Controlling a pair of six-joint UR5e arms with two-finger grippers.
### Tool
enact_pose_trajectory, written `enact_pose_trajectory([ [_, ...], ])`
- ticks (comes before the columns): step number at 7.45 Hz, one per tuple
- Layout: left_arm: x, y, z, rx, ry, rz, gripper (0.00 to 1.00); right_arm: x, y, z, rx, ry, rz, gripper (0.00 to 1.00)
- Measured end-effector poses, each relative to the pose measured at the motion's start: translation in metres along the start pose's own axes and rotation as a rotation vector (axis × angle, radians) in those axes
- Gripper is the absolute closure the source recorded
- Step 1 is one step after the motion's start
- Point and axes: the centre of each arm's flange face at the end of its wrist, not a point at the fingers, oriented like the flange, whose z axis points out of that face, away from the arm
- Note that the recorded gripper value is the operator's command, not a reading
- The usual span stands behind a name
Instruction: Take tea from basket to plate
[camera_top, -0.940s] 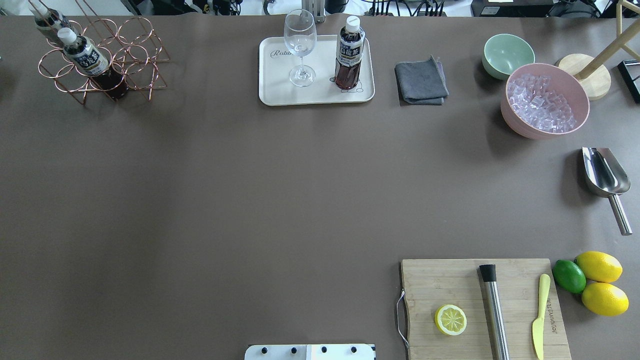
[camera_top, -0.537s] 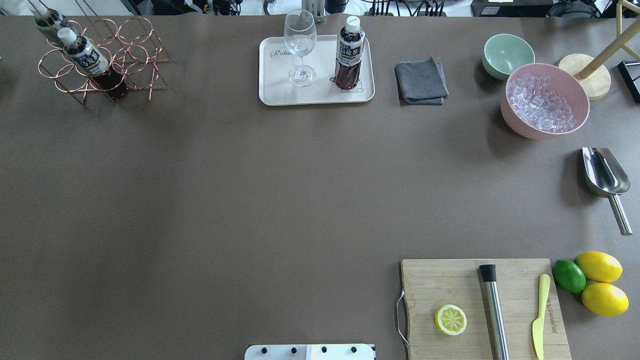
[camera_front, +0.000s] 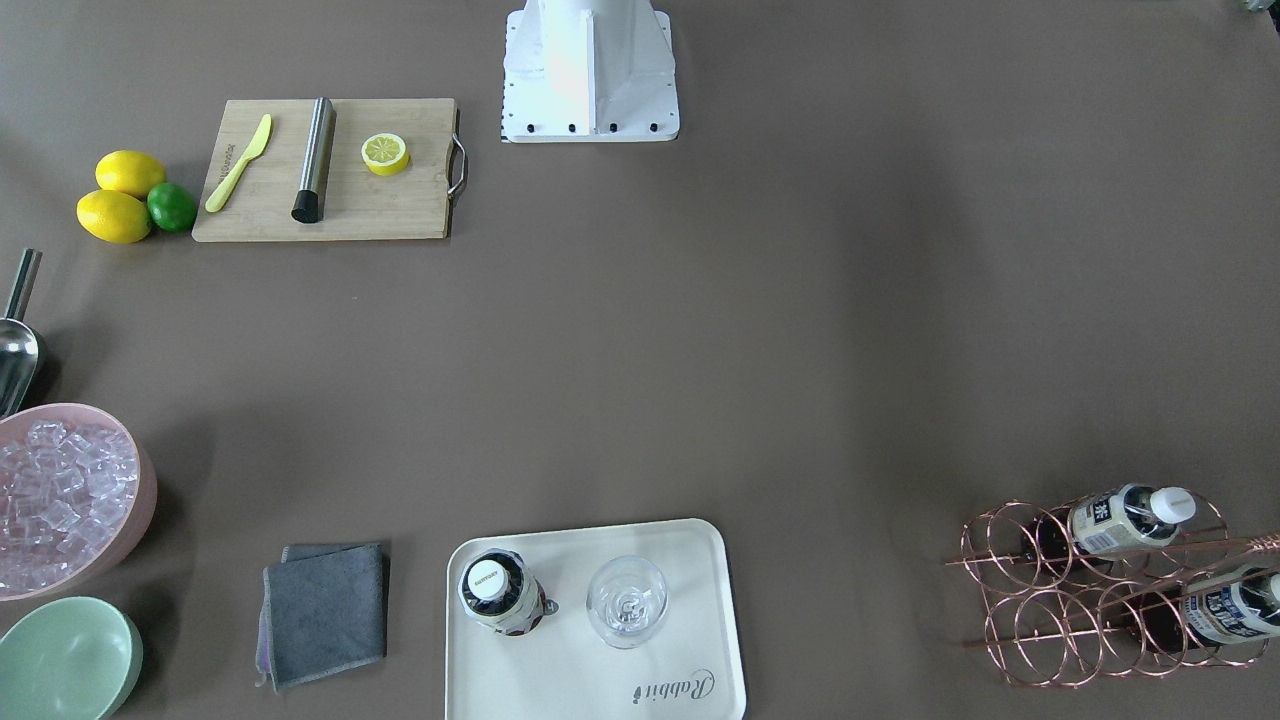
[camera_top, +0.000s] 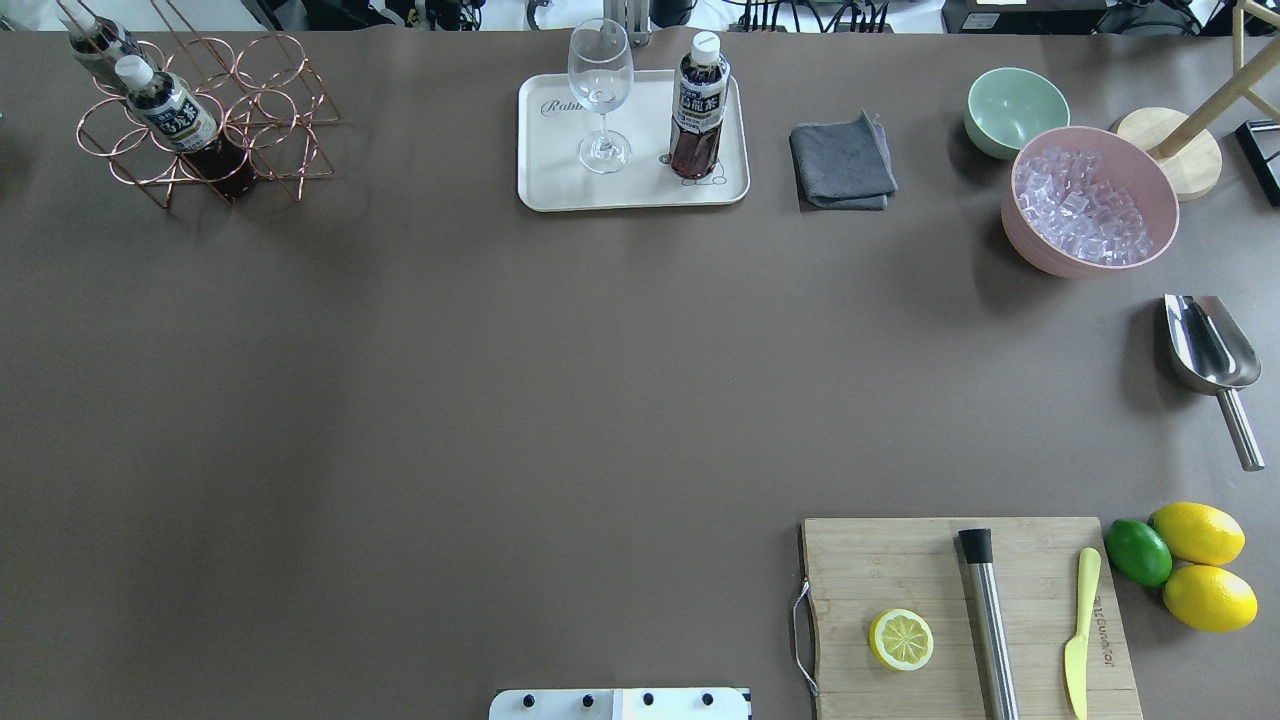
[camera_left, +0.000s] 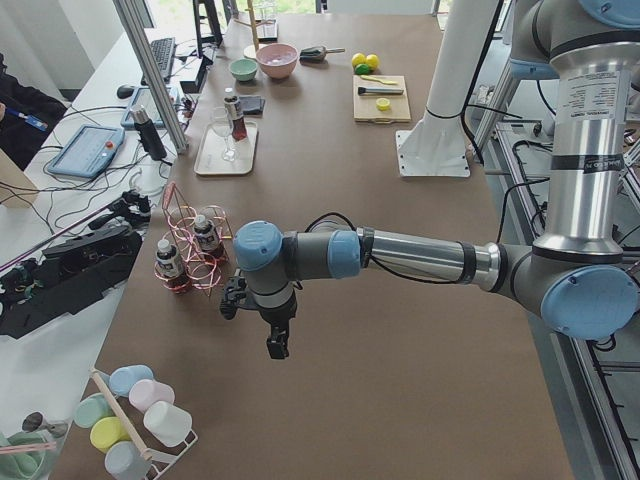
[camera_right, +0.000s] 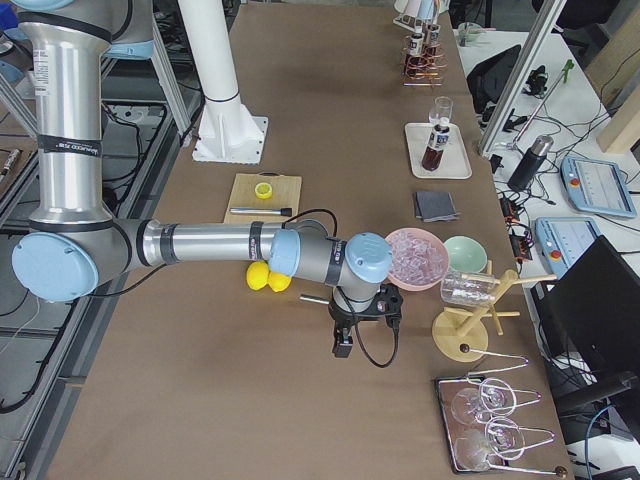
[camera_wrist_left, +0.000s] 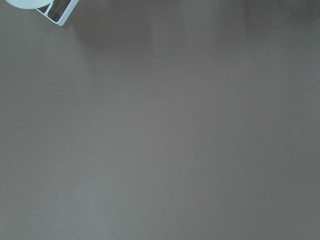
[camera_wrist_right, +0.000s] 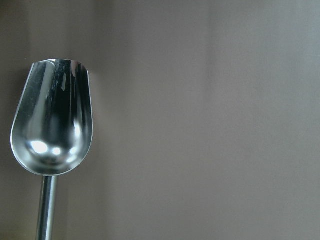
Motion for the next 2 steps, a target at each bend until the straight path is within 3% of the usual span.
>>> enact_pose_trajectory([
  [2, -0.0026, 0.0021, 0.0036, -0.007, 0.002, -0.004, 0.02, 0.0021, -0.0026, -0.0034, 0.052, 0.009, -0.033, 0.00],
])
